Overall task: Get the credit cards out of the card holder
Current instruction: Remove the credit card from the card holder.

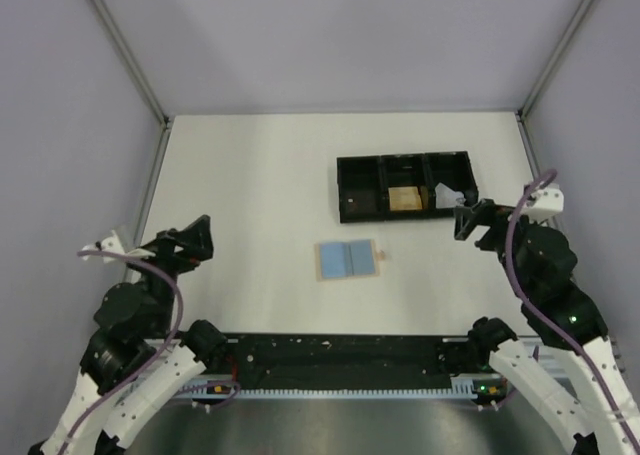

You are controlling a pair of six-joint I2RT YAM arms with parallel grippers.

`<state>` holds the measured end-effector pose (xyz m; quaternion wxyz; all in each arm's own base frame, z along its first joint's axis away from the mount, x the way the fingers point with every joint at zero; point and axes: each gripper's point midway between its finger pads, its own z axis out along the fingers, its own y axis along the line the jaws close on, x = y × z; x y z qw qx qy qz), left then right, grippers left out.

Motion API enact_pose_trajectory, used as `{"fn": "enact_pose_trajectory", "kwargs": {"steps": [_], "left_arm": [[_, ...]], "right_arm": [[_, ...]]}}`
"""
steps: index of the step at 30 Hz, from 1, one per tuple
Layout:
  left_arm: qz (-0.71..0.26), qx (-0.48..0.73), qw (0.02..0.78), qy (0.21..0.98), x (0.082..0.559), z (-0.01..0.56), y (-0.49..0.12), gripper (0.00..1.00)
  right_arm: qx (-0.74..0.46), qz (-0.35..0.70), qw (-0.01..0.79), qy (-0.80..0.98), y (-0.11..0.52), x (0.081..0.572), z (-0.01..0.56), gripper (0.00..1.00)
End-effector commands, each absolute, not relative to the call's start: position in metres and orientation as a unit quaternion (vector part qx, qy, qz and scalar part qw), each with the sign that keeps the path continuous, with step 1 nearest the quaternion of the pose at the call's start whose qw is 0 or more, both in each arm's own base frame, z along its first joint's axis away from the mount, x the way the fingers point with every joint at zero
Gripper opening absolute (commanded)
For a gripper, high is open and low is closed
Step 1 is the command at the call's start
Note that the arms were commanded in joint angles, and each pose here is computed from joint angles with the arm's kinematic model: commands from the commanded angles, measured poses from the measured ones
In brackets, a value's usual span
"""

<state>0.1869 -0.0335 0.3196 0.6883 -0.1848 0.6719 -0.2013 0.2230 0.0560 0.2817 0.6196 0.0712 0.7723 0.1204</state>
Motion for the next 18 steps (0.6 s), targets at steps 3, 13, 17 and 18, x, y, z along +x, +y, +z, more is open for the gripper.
{"fn": "enact_pose_trajectory", "kwargs": {"steps": [3,13,17,18], "left_arm": [[-0.139,-0.229,0.739,0.618,0.157,0.331,0.027,0.99],[-0.135,-0.231,0.746,0.610,0.156,0.317,0.030,0.99],[-0.126,-0.229,0.742,0.617,0.157,0.311,0.031,0.99],[-0.125,-0.232,0.742,0.617,0.156,0.310,0.032,0.99]], "right_arm": [[0.101,0.037,0.657,0.746,0.007,0.197,0.311,0.92],[-0.029,0.274,0.527,0.804,0.126,0.202,0.259,0.94],[-0.005,0.384,0.443,0.810,0.176,0.206,0.210,0.88],[-0.002,0.394,0.430,0.812,0.186,0.207,0.198,0.88]]}}
